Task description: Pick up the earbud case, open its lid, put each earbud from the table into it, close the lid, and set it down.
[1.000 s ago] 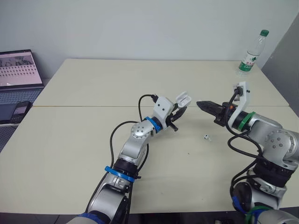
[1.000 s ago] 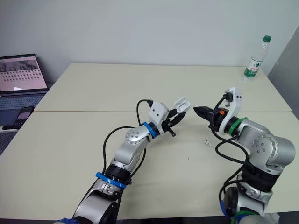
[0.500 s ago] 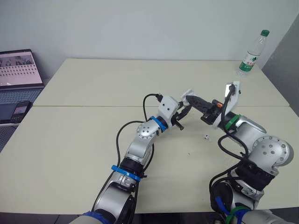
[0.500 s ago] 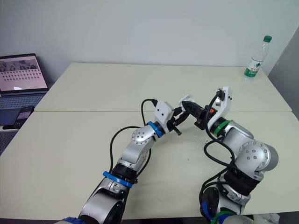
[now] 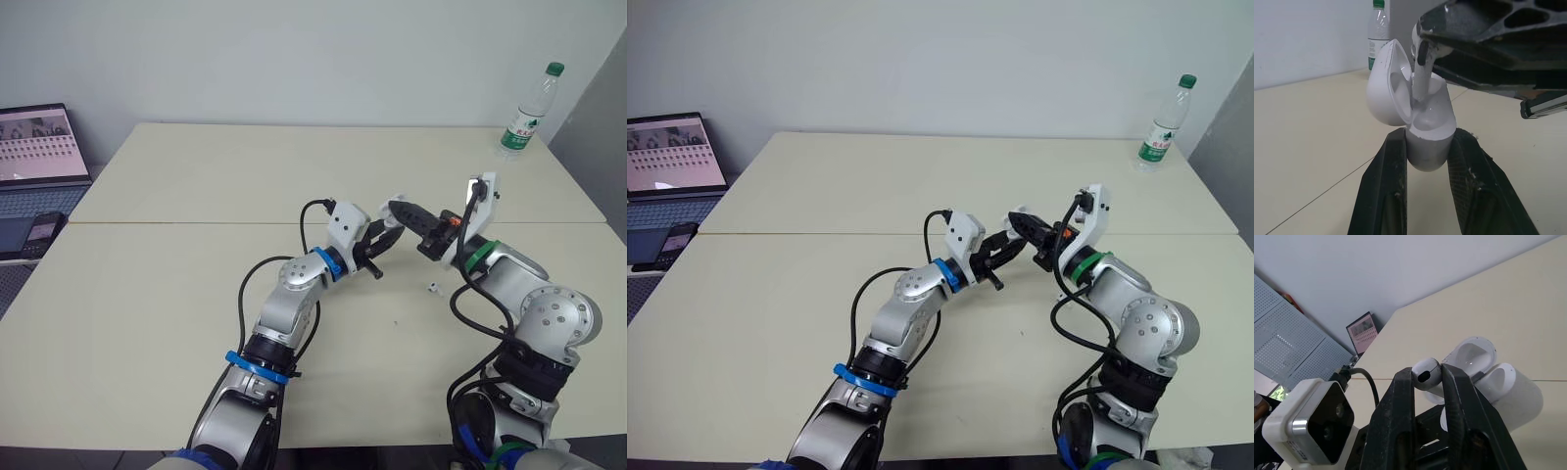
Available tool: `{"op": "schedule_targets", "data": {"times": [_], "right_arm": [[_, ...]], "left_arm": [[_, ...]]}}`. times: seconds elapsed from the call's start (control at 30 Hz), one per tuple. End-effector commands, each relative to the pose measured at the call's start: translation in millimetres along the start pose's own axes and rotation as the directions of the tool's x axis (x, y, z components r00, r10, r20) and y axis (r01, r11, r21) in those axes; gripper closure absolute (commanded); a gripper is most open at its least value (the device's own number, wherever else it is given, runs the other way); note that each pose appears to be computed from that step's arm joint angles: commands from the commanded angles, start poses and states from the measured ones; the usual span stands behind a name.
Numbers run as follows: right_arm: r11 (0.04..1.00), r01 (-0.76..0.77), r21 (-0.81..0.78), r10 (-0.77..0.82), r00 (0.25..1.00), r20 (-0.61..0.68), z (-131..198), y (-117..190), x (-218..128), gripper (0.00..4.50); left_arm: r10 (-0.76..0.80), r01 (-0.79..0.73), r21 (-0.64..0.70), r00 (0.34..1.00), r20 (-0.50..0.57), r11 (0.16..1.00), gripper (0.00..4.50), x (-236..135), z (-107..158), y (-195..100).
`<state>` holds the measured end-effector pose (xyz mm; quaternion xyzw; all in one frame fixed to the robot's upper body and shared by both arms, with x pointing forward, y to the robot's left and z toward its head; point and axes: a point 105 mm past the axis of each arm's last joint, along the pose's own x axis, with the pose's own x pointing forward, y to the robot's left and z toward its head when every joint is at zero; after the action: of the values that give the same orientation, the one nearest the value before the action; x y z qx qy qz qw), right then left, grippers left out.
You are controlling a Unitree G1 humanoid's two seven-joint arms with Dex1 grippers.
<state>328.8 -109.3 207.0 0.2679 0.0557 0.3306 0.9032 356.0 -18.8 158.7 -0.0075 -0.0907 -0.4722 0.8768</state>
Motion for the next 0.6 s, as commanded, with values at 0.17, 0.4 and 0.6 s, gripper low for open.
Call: {"op": "schedule_targets", "data": {"times": [0.17,0.4,0.6], "right_arm": [[0.999,-0.036,-0.016,0.037,0.999,0.020,2,9,0,4.08],[1.000,-0.023,-0.002,0.023,1.000,0.010,-3,8,1,4.08],[1.000,-0.009,-0.003,0.009,1.000,-0.005,-6,5,0,4.08]], "left_arm": [[-0.018,0.017,0.014,0.997,0.070,1.000,3.72,4,22,-5],[-0.026,0.025,0.012,0.997,0.074,1.000,3.72,5,24,-7],[-0.022,0.022,0.003,0.996,0.082,1.000,3.72,5,27,-7]]}}
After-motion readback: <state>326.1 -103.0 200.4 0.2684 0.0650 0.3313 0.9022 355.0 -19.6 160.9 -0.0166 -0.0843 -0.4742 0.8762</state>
